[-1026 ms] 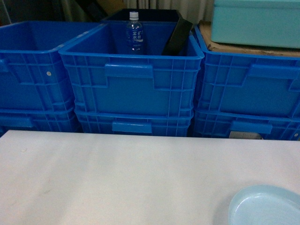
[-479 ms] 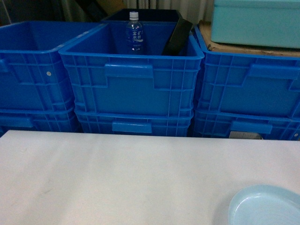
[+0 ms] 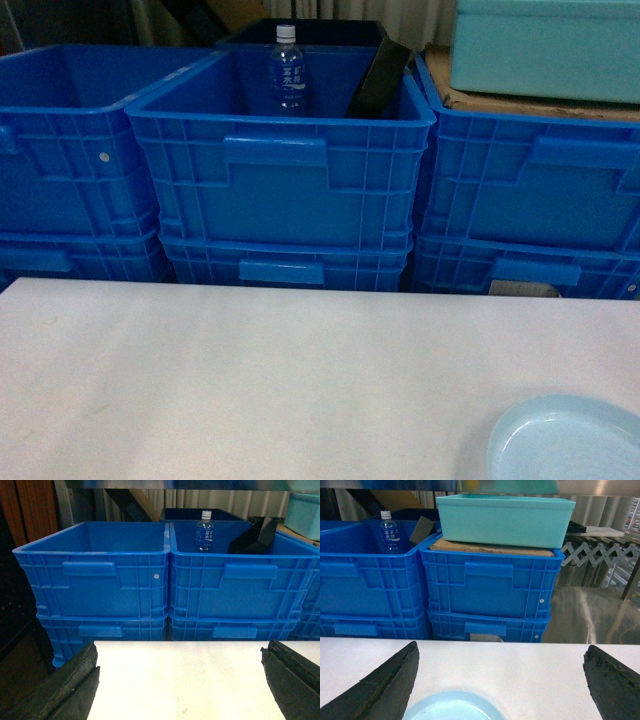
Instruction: Place blue tray on left shelf second layer neatly
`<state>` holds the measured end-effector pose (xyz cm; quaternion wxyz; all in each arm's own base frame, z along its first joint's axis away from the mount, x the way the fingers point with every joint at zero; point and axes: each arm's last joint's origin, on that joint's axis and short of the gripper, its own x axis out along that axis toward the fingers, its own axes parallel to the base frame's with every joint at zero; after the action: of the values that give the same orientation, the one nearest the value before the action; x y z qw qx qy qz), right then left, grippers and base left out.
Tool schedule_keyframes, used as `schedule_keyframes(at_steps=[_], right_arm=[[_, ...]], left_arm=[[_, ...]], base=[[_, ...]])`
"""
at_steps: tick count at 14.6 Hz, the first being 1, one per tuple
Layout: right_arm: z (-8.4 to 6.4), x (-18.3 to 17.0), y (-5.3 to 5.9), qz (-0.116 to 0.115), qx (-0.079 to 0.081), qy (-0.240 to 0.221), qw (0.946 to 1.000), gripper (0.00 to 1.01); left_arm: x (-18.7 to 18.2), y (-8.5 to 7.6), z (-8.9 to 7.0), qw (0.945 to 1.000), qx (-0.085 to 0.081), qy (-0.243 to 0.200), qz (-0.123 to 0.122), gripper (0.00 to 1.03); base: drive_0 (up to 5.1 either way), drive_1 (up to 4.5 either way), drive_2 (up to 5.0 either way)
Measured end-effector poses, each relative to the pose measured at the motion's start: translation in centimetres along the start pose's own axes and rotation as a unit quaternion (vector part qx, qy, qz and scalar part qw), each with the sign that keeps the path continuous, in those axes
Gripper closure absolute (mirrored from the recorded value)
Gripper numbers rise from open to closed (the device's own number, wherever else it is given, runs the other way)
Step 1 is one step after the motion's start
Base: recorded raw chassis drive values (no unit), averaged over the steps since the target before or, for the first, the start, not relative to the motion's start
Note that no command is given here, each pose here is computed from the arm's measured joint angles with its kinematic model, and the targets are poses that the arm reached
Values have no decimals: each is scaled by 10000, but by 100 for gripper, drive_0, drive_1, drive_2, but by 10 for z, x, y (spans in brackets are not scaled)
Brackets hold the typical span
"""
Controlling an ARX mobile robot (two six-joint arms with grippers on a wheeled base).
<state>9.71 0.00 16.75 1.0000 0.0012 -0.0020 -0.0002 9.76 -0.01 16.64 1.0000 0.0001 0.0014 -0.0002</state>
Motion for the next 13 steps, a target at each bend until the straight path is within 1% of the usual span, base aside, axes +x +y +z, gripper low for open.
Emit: schedule_keyframes(at_steps=[2, 3, 4, 5, 6, 7, 8, 9, 10, 11, 12, 13], right_arm=[[0, 0, 0, 0, 0, 0, 10000, 3], [2, 1, 0, 58, 36, -106, 9999, 3], [14, 10, 4, 275, 211, -428, 9985, 3], [27, 28, 12, 709, 362, -345, 9962, 3], [43, 53, 16, 965, 326, -305, 9943, 3], [59, 80, 10, 1006, 261, -277, 9942, 3], [71, 115, -2, 880, 204, -142, 9958, 3], [71, 149, -18, 671, 228, 162, 9974, 3], [61, 173, -35, 399, 293, 473, 9977, 3], [35, 187, -57, 63, 422, 929, 9948, 3], [9, 187, -72, -117, 585, 1414, 9882, 3], [-15, 182, -81, -246, 752, 1855, 9794, 3]], left_arm=[[0, 0, 0, 10000, 0, 0, 0, 5], [0, 0, 0, 10000, 0, 0, 0, 5], [0, 0, 0, 10000, 2, 0, 0, 5], [0, 0, 0, 10000, 2, 0, 2, 5], [0, 0, 0, 10000, 0, 0, 0, 5], [0, 0, 0, 10000, 0, 2, 0, 5], [0, 0, 0, 10000, 0, 2, 6, 5], [0, 0, 0, 10000, 2, 2, 0, 5], [0, 0, 0, 10000, 0, 0, 0, 5], [0, 0, 0, 10000, 2, 2, 0, 5], [0, 0, 0, 10000, 0, 2, 2, 5], [0, 0, 0, 10000, 0, 2, 0, 5]], base=[[0, 0, 0], [0, 0, 0], [0, 0, 0], [0, 0, 0], [0, 0, 0], [0, 0, 0], [0, 0, 0], [0, 0, 0], [0, 0, 0], [0, 0, 0], [0, 0, 0], [0, 0, 0]])
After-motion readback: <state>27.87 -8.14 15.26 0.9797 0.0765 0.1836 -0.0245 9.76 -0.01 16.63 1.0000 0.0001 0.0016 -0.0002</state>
